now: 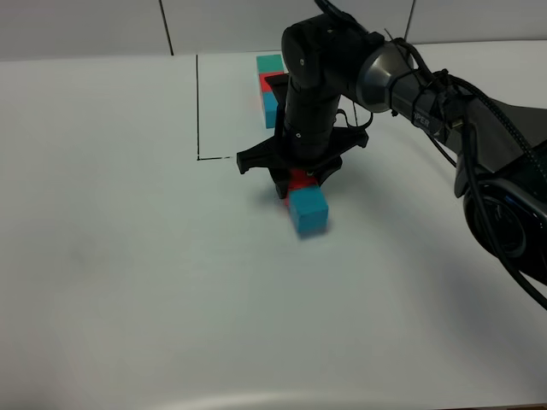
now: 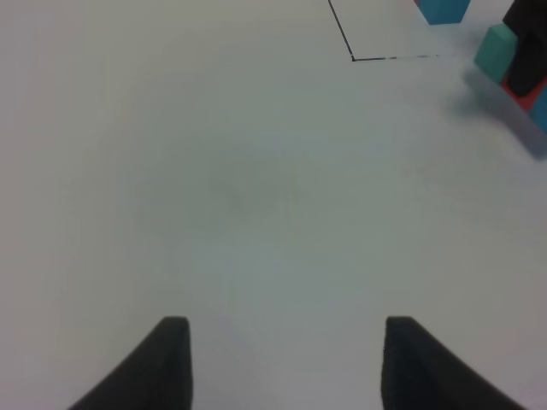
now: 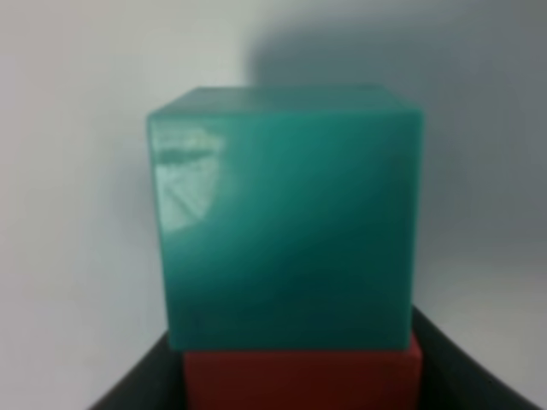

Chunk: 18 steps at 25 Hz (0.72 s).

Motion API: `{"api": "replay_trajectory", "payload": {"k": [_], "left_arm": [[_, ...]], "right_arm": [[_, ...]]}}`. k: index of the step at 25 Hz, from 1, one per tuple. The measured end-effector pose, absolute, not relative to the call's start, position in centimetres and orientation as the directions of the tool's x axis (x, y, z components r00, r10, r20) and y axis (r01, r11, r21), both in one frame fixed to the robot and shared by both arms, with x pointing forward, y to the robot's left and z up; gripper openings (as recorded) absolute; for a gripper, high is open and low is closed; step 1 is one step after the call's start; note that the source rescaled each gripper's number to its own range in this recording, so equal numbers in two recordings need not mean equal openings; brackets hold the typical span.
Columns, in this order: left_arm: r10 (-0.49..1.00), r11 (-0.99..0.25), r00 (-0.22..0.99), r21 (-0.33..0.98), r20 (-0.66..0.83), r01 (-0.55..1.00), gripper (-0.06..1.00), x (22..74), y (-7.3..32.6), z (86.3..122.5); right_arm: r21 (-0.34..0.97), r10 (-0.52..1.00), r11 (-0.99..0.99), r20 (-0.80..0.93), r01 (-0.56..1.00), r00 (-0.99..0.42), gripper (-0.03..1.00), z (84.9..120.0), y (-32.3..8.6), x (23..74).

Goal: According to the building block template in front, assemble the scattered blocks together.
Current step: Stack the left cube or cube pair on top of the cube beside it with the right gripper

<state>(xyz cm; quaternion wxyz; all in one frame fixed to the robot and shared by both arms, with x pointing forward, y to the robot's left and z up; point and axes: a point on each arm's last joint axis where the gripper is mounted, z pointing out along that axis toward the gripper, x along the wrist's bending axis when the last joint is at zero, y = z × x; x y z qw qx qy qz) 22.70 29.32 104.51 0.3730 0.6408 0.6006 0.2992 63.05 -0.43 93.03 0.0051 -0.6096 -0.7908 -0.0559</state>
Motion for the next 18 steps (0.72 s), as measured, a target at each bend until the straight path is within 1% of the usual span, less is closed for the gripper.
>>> {"api": "replay_trajectory", "payload": {"k": [2, 4, 12, 18], "left_arm": [[0.993, 0.000, 0.099, 0.837, -0.065, 0.547, 0.10, 22.7, 29.3, 104.5], [0.993, 0.000, 0.099, 0.837, -0.065, 0.547, 0.10, 22.7, 29.3, 104.5], [0.993, 0.000, 0.099, 0.837, -0.065, 0.547, 0.10, 22.7, 29.3, 104.5], [0.993, 0.000, 0.099, 0.837, -0.065, 0.547, 0.10, 22.7, 29.3, 104.5]], "right_arm": [[0.089, 0.982, 0.180, 0.034, 0.980, -0.183, 0.03, 92.5, -0.1, 62.8], [0.098, 0.989, 0.145, 0.003, 0.985, -0.146, 0.03, 92.1, 0.1, 62.7], [0.098, 0.999, 0.050, -0.019, 0.994, -0.048, 0.03, 91.1, 1.1, 62.0], [0.123, 0.997, 0.068, -0.053, 0.990, -0.062, 0.03, 91.1, 1.4, 61.7]]}}
